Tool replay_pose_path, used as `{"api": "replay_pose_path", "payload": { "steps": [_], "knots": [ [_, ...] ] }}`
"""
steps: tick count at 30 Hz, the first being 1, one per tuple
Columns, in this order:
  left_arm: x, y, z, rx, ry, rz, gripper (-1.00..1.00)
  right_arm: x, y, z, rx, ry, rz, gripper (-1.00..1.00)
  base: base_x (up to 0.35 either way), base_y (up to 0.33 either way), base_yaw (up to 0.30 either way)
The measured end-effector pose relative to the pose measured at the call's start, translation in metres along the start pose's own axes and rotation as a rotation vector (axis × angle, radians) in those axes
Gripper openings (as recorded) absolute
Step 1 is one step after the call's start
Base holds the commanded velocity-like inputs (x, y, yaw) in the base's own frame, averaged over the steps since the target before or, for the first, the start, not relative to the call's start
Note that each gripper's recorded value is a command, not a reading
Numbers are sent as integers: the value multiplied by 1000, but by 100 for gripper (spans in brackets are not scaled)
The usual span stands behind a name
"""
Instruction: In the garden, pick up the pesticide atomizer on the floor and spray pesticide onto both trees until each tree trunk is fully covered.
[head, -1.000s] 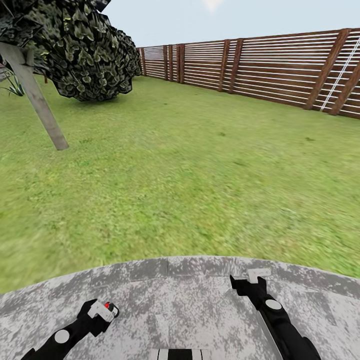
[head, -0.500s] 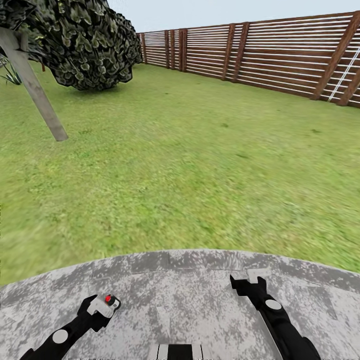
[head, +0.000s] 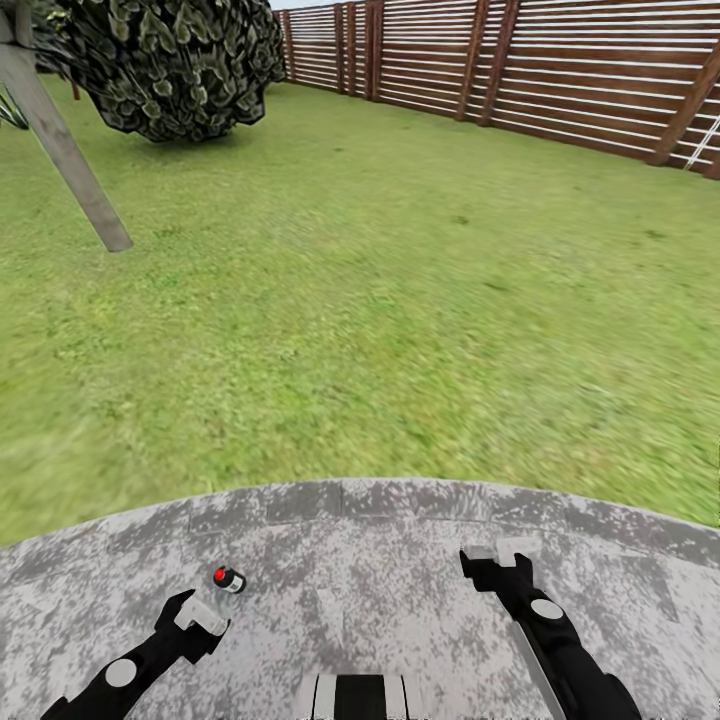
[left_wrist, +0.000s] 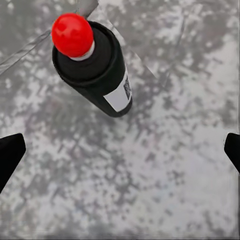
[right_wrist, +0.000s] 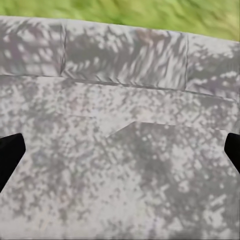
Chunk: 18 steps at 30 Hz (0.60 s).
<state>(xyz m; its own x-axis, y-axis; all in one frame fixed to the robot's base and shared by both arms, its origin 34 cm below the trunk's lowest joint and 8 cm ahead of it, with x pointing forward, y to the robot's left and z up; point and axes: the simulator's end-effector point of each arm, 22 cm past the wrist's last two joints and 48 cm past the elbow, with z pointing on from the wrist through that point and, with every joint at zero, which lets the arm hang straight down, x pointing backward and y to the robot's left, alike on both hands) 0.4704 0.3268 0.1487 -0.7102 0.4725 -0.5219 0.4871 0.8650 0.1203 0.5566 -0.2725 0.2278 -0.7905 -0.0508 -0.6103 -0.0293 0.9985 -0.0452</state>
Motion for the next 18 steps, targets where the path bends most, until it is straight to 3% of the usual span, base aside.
{"api": "replay_pose_path", "payload": {
  "steps": [15,18],
  "knots": [
    [22,-9,6,20,42,-6,100,24,1,9,-2,46,-1,100,0,0,0],
    [22,-9,6,19,42,-6,100,24,1,9,-2,46,-1,100,154,67,0]
  ]
}}
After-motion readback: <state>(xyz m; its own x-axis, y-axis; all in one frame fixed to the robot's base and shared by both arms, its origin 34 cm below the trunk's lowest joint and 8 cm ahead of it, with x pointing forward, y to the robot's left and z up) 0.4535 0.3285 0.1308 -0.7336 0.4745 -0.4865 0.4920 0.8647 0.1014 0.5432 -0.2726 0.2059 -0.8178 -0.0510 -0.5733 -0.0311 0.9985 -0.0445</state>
